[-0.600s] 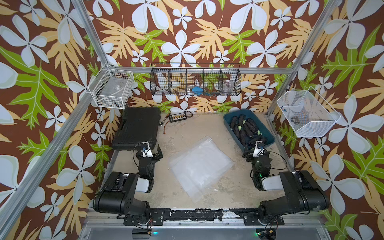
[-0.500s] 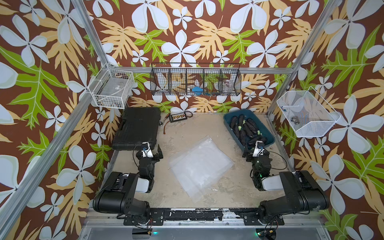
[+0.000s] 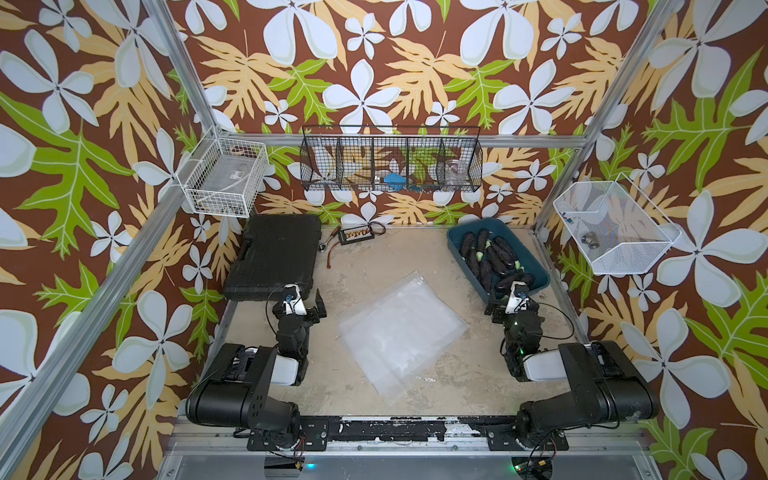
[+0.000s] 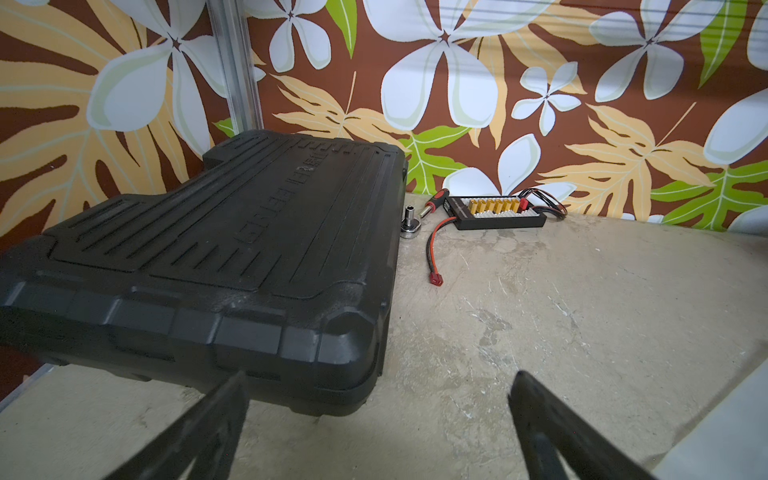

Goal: Place the eggplant in a zip-top bag and seal the zipper
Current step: Open the zipper food storage bag.

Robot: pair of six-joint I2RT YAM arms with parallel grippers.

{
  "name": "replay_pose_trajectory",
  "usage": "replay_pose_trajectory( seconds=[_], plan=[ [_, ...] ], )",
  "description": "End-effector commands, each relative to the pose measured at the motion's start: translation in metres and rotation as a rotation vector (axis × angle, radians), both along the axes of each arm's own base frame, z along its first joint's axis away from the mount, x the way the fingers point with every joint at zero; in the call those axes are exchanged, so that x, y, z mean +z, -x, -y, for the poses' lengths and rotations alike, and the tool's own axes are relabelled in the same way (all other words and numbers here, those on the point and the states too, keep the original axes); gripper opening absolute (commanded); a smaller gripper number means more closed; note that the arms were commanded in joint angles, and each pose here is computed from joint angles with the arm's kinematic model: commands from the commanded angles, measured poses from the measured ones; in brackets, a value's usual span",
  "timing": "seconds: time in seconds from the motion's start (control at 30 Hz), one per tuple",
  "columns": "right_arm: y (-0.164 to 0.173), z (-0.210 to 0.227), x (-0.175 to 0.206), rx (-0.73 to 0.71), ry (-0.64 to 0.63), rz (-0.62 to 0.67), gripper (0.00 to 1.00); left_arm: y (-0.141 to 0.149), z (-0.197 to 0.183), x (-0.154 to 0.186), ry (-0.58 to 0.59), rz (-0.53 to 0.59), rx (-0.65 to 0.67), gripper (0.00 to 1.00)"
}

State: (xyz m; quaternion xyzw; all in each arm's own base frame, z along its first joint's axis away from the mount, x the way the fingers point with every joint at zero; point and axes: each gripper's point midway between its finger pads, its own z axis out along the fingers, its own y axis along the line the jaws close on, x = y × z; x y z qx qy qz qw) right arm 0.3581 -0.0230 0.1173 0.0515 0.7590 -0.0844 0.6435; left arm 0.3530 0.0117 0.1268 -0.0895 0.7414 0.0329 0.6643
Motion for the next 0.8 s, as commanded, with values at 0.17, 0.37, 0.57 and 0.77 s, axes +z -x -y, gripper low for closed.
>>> replay_pose_trajectory(
  seconds=[0.17,0.37,0.57,0.77],
  plan=[
    [-0.003,-0.001,0.007,0.007,0.0,0.026,1.0,-0.007,0.001,0.009,0.009,0.02,-0.027,1.0],
    [-0.014,0.007,0.031,-0.073,-0.043,-0.055,0.99,-0.056,-0.03,0.043,0.104,-0.168,0.217,1.0],
    [-0.015,-0.068,0.056,0.1,-0.059,-0.128,0.94,-0.082,0.019,0.037,0.347,-0.317,0.09,0.9],
    [-0.015,-0.143,0.041,0.379,-0.082,-0.312,0.87,-0.05,0.112,0.016,0.437,-0.435,-0.012,0.91]
  ],
)
